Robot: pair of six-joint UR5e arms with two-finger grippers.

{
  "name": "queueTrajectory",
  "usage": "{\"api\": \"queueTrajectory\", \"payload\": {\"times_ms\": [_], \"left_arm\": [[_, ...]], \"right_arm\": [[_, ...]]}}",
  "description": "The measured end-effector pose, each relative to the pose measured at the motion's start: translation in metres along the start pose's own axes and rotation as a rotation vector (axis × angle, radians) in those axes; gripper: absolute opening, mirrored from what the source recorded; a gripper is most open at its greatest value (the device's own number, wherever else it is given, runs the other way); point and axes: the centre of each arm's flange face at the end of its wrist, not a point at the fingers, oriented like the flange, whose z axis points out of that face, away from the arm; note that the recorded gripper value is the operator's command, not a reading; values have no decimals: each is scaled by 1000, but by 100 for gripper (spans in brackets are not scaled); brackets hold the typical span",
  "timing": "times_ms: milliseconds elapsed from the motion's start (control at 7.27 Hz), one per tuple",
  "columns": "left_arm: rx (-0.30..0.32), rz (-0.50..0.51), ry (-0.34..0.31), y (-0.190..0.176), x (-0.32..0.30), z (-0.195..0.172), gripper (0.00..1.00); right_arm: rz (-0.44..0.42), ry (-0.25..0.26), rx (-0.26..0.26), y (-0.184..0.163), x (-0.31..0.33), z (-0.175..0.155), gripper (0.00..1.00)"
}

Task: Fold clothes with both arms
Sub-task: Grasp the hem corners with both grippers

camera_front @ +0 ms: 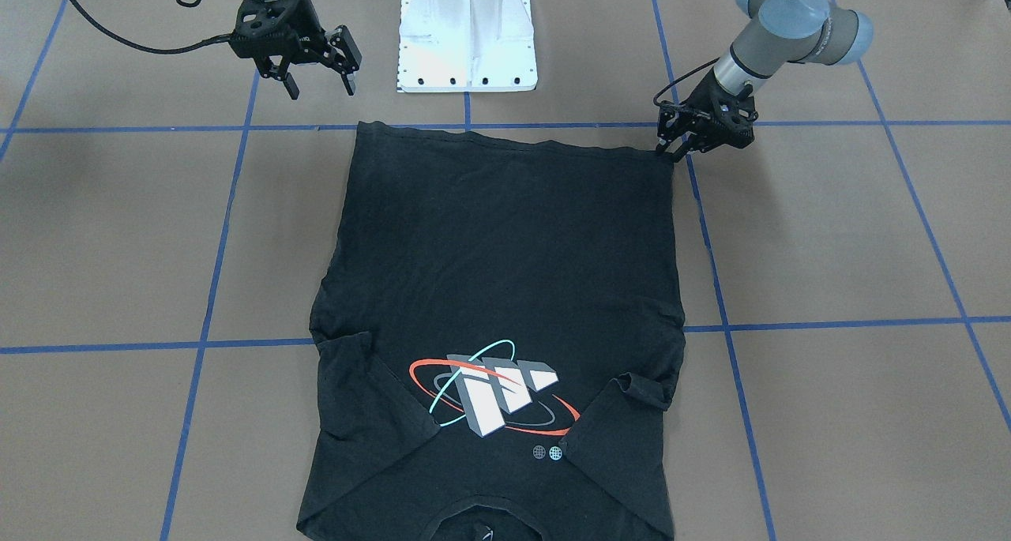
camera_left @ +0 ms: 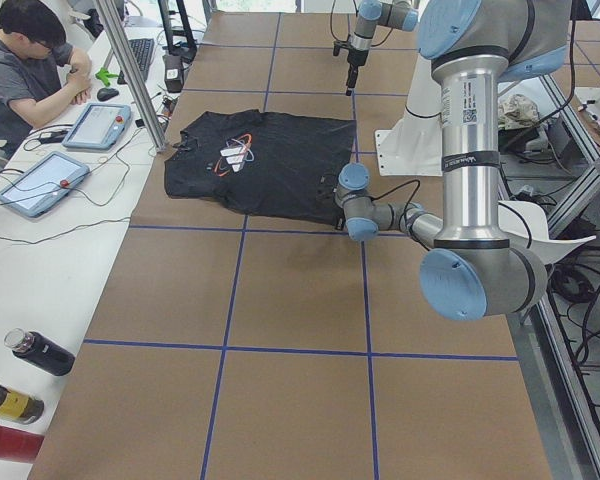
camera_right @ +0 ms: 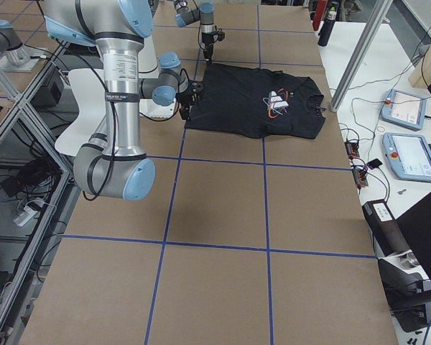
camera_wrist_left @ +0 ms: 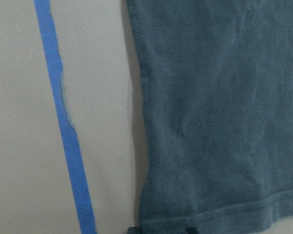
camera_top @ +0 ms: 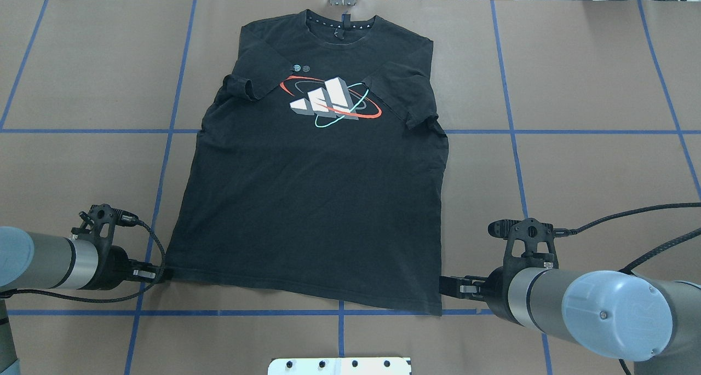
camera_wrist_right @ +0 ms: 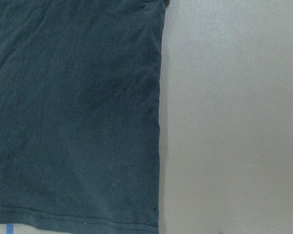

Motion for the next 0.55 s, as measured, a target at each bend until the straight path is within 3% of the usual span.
{"api": "queueTrajectory", "payload": {"times_ms": [138, 275, 550], "left_arm": [[0, 0, 0, 0, 0, 0, 9], [-1, 0, 0, 0, 0, 0, 0], [1, 0, 2, 0, 1, -1, 0]], "right_arm": [[0, 0, 0, 0, 0, 0, 100], [0, 0, 0, 0, 0, 0, 100], [0, 0, 0, 0, 0, 0, 100]]}}
